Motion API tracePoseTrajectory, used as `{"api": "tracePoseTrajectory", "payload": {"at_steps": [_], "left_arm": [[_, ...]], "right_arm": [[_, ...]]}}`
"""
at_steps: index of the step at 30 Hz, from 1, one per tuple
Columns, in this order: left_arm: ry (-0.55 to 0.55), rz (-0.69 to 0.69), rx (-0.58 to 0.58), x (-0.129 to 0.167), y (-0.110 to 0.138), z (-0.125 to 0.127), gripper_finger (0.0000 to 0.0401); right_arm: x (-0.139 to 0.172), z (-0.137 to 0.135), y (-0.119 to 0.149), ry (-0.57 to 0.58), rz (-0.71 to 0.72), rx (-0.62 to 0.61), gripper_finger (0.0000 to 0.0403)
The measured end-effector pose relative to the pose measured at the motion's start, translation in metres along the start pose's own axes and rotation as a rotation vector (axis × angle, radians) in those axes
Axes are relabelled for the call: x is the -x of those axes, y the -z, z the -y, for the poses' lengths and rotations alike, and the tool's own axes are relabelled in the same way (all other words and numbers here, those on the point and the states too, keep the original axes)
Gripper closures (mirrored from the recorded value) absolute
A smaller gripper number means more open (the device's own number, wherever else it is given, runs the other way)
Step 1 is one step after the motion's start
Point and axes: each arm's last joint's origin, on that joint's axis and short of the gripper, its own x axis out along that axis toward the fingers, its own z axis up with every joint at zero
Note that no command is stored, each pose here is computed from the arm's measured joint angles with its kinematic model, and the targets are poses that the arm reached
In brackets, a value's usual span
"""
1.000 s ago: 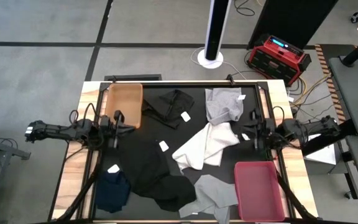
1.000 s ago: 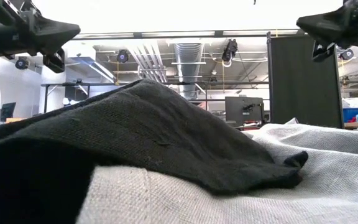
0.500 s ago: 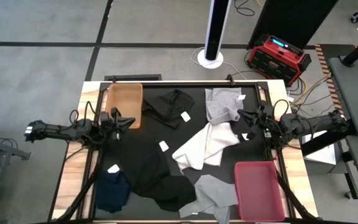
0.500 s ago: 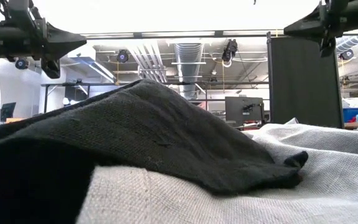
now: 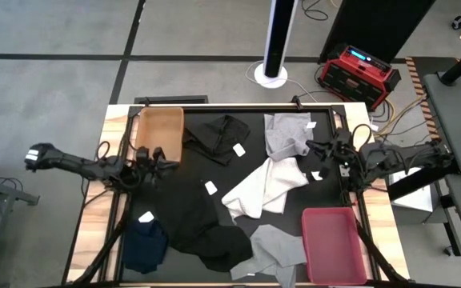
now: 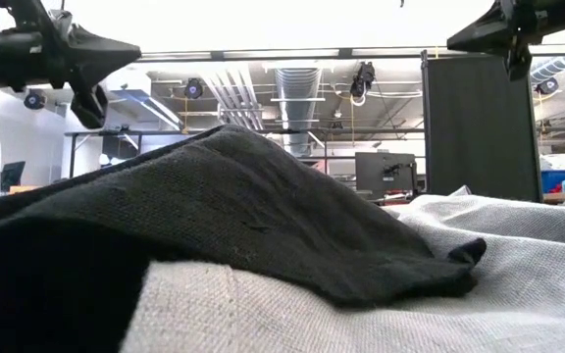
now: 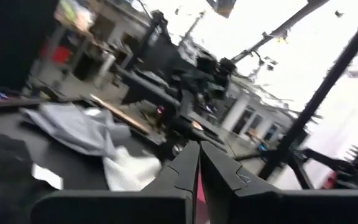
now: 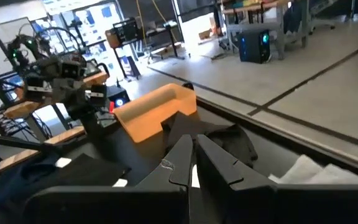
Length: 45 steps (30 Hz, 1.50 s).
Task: Sort towels by color in basket
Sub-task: Put the bottom black towel into the orange bin
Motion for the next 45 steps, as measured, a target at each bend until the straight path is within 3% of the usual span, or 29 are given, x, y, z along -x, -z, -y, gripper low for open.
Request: {"api": "tracePoseTrajectory", "payload": {"at_steps": [7, 10, 15, 21, 27, 35, 45], "left_arm": [[0.068, -0.129, 0.05, -0.018, -0.005, 0.033, 0.0401], [0.032, -0.218, 0.021, -0.027, -0.006, 0.046, 0.0401], [-0.132, -0.423, 0.079, -0.038, -0.001, 0.059, 0.0401], [-0.46, -0.733, 0.118, -0.042, 0.003, 0.067, 0.0401], [-0.57, -1.041, 0.158, -0.055, 0.023, 0.075, 0.0401], [-0.625, -1.145, 0.052, -0.076, 0.038, 0.084, 0.0401], [-0.619, -1.162, -0.036, -0.085, 0.035, 0.089, 0.0401]], "right_arm": [[-0.009, -0.007, 0.008, -0.074, -0.088, 0.014, 0.039], [-0.012, -0.01, 0.011, -0.11, -0.126, 0.024, 0.039], [-0.012, -0.011, 0.012, -0.133, -0.14, 0.025, 0.039], [-0.012, -0.011, 0.012, -0.133, -0.137, 0.032, 0.039], [-0.012, -0.011, 0.011, -0.131, -0.136, 0.034, 0.039], [-0.011, -0.009, 0.013, -0.107, -0.168, 0.051, 0.039], [-0.006, 0.002, 0.025, 0.044, -0.263, -0.009, 0.039]]}}
